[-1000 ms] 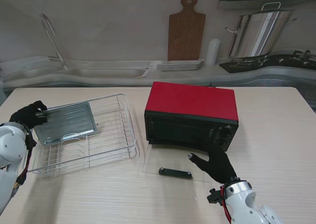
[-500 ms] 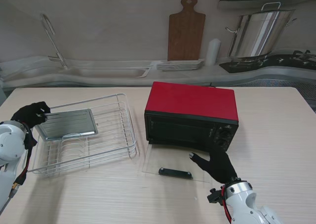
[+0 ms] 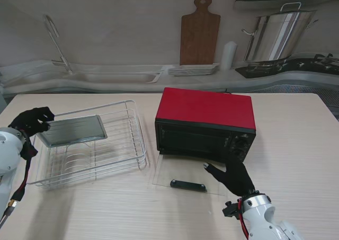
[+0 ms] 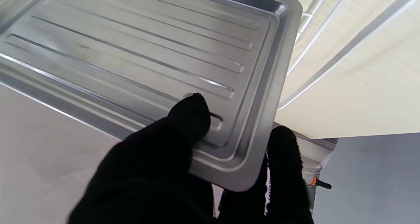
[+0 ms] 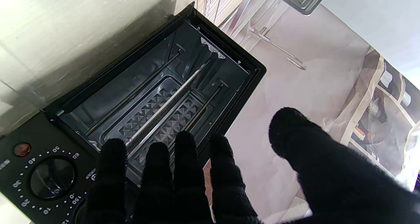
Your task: Slide the trays into the oven
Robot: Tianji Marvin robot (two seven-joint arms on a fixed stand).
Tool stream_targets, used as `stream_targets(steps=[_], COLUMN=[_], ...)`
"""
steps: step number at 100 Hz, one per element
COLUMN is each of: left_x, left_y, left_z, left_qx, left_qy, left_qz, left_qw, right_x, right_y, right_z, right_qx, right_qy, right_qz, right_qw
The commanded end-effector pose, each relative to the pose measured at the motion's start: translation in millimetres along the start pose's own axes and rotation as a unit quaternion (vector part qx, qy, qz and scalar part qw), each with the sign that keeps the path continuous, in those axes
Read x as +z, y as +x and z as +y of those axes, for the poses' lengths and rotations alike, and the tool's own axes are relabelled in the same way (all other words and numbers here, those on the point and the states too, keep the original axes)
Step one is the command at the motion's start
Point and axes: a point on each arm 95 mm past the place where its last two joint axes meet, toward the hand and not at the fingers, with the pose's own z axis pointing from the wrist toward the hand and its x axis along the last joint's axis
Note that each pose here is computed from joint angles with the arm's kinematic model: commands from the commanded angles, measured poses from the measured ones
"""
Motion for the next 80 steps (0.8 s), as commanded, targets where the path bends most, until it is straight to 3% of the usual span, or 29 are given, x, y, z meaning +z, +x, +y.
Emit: stream_targets(steps=[1, 24, 45, 80], left_x=[-7.4, -33.8, -62.2, -110.9], left_y=[7.3, 22.8, 47.7, 93.4], left_z=[-6.2, -20.4, -28.9, -24.6], left_qx=[-0.002, -0.010, -0.017, -0.016], left_qy=[0.004, 0.022, 0.026, 0.012], left_qz=[0.012, 0.037, 0.077, 0.130], left_qw=[0.9999, 0.9990, 0.9965, 0.9913], right_x=[-1.3, -0.3, 0.6, -3.9], right_y=[1.5, 3.0, 7.8, 15.5], right_z=[-4.9, -7.0, -10.0, -10.9], right_qx=[0.006, 0.015, 0.022, 0.040], right_qy=[0.007, 0.004, -0.002, -0.009], right_qz=[0.001, 0.006, 0.012, 0.015], right_qw=[1.0000, 0.9999, 0.9997, 0.9990])
